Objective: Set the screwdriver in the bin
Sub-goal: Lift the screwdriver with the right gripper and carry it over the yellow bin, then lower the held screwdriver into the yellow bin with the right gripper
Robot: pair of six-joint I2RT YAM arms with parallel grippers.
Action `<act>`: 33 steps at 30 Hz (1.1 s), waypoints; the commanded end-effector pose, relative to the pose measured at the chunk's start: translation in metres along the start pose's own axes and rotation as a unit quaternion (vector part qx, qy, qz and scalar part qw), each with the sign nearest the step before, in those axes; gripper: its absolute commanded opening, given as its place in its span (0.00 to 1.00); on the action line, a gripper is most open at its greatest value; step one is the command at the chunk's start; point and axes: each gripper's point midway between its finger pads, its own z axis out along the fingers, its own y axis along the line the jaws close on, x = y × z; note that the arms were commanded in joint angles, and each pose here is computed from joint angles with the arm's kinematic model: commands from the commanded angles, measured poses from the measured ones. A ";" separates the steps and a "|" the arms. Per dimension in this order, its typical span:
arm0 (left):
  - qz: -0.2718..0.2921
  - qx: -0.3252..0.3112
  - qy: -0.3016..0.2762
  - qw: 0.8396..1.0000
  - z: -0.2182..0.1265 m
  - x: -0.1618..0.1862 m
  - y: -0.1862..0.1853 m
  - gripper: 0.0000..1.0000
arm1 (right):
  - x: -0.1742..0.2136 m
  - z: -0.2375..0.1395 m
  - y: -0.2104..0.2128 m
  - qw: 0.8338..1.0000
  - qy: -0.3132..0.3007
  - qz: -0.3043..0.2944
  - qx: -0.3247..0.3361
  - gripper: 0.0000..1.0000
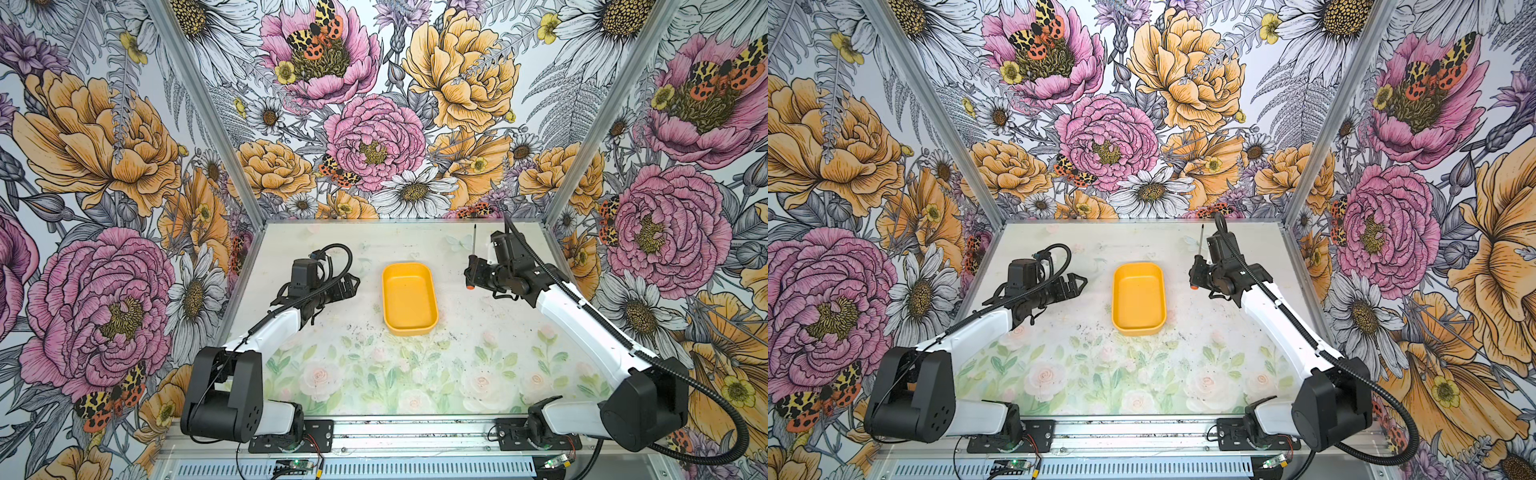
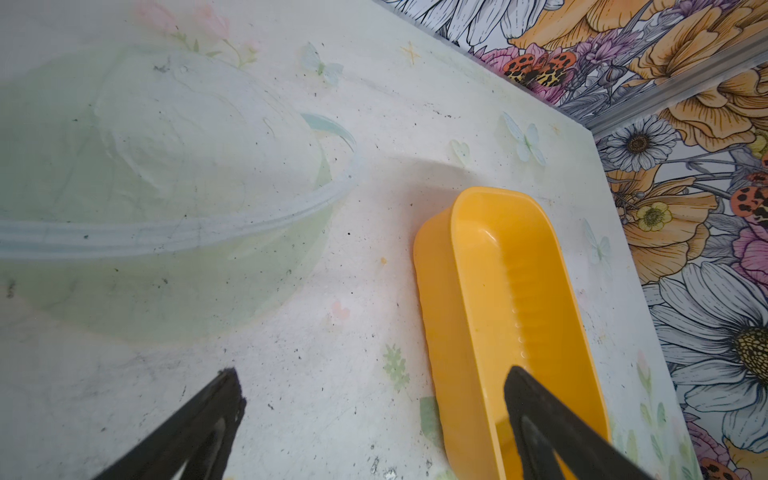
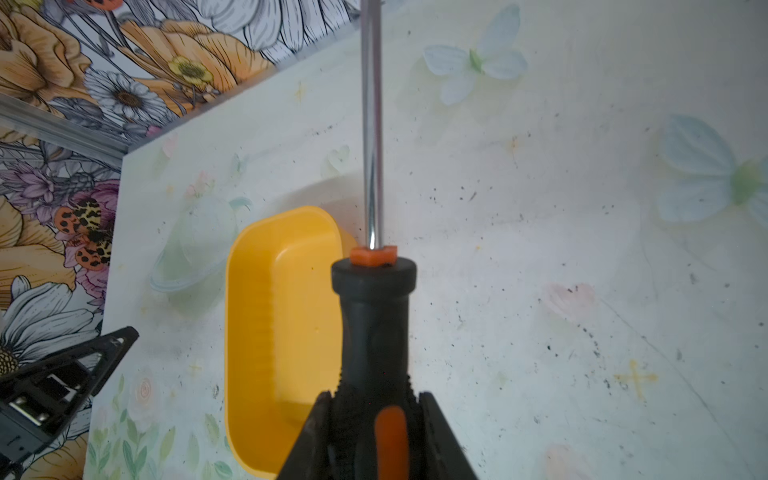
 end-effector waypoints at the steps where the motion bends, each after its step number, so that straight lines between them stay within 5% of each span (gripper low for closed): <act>1: 0.011 0.012 -0.012 1.000 -0.007 -0.009 -0.009 0.99 | -0.033 -0.019 0.031 0.996 -0.085 0.012 0.018 0.00; 7: 0.012 0.010 -0.016 1.000 -0.012 -0.008 -0.007 0.99 | -0.024 -0.001 0.087 0.988 -0.134 -0.039 0.068 0.00; 13: 0.012 0.002 -0.018 1.000 -0.019 -0.006 -0.002 0.99 | 0.019 0.039 0.124 0.988 -0.104 -0.072 0.085 0.00; 33: -0.002 -0.012 -0.016 1.000 -0.024 0.005 0.011 0.99 | 0.134 0.116 0.094 0.983 0.092 -0.099 0.128 0.00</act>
